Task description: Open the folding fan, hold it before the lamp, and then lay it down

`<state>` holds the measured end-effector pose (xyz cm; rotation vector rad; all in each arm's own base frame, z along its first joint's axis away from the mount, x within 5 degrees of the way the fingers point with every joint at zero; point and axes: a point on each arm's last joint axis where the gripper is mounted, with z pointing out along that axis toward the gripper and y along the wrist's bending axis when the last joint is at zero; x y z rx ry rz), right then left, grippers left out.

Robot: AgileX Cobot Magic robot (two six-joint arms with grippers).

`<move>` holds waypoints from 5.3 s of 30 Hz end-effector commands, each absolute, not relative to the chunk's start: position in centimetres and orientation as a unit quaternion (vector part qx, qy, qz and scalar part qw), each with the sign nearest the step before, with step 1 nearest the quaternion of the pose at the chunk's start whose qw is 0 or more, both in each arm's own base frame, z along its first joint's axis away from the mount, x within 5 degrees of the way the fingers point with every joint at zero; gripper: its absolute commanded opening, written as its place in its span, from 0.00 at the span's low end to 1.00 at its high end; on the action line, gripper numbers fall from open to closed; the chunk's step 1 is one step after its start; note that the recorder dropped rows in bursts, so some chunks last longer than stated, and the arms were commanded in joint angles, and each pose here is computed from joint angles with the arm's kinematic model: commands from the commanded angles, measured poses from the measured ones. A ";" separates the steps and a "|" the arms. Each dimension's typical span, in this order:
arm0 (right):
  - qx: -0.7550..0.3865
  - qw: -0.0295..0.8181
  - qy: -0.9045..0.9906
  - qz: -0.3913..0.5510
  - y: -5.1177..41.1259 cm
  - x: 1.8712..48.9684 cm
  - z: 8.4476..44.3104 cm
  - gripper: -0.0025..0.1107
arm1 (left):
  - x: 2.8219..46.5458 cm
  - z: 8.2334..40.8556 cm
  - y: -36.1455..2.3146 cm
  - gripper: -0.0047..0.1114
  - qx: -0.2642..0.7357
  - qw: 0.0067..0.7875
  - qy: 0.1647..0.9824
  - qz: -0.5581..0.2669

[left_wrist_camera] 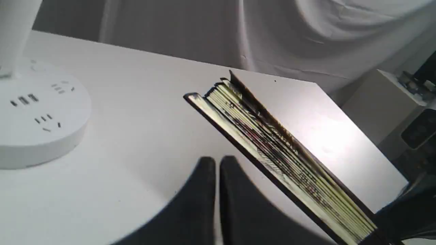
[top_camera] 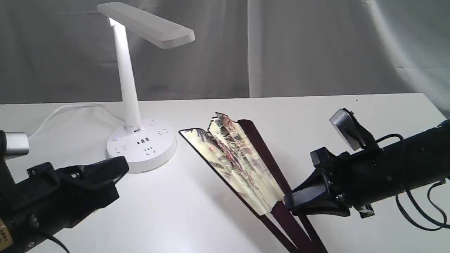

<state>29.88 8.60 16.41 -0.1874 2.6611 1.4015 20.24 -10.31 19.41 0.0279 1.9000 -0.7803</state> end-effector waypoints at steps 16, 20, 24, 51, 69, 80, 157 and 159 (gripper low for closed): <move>-0.060 0.091 0.866 0.489 9.3 30.1 17.1 0.02 | 21.6 16.2 -12.0 0.47 -0.136 0.414 0.759 -0.483; -0.060 0.091 0.866 0.489 9.3 30.1 17.1 0.02 | 21.8 14.9 -12.2 0.47 -0.173 0.382 0.760 -0.497; -0.062 0.092 0.866 0.489 9.3 30.1 17.1 0.02 | 22.0 14.5 -12.5 0.47 -0.219 0.352 0.726 -0.549; -0.058 0.103 0.876 0.467 9.1 30.3 16.8 0.02 | 29.1 14.2 -16.5 0.47 -0.212 0.278 0.765 -0.541; -0.058 0.103 0.877 0.466 9.0 30.4 16.8 0.02 | 30.7 15.0 -17.3 0.47 -0.214 0.287 0.779 -0.516; -0.059 0.102 0.876 0.468 9.1 30.3 16.8 0.02 | 31.0 13.6 -19.3 0.47 -0.232 0.250 0.776 -0.531; -0.028 0.137 0.855 0.500 9.3 31.1 17.6 0.50 | 30.4 13.6 -20.0 0.04 -0.174 0.201 0.708 -0.654; -0.027 0.137 0.852 0.504 9.3 31.1 17.6 0.50 | 30.5 13.6 -19.9 0.04 -0.176 0.201 0.710 -0.652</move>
